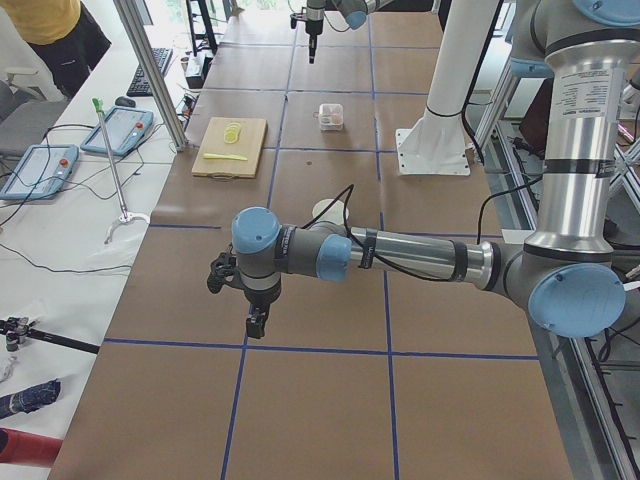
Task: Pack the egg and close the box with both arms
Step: 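Fold the clear lid down over the eggs with the right gripper, then withdraw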
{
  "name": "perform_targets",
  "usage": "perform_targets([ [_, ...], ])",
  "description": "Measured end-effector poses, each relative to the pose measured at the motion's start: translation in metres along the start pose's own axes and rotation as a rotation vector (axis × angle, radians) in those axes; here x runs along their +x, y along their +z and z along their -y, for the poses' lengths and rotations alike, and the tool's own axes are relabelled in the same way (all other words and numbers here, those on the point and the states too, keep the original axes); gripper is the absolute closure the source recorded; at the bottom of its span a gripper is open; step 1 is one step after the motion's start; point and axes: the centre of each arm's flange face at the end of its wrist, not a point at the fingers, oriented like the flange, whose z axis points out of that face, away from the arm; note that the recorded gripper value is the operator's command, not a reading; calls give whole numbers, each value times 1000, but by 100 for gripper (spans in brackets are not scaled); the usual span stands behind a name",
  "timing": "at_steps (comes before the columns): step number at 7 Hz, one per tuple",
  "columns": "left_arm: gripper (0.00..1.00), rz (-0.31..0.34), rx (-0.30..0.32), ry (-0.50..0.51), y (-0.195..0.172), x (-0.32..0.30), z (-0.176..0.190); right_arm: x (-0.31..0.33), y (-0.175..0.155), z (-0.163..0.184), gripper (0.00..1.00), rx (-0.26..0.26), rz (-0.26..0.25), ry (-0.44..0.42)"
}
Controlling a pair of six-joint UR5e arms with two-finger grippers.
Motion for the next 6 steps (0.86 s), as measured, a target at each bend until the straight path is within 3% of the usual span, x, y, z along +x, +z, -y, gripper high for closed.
perform_targets([
  [3,0,-1,-15,-14,7,-5,-12,93,-33,16,0,-37,-97,-110],
  [6,0,-4,-21,-16,9,-7,-14,202,-73,8,0,-91,-175,-206],
])
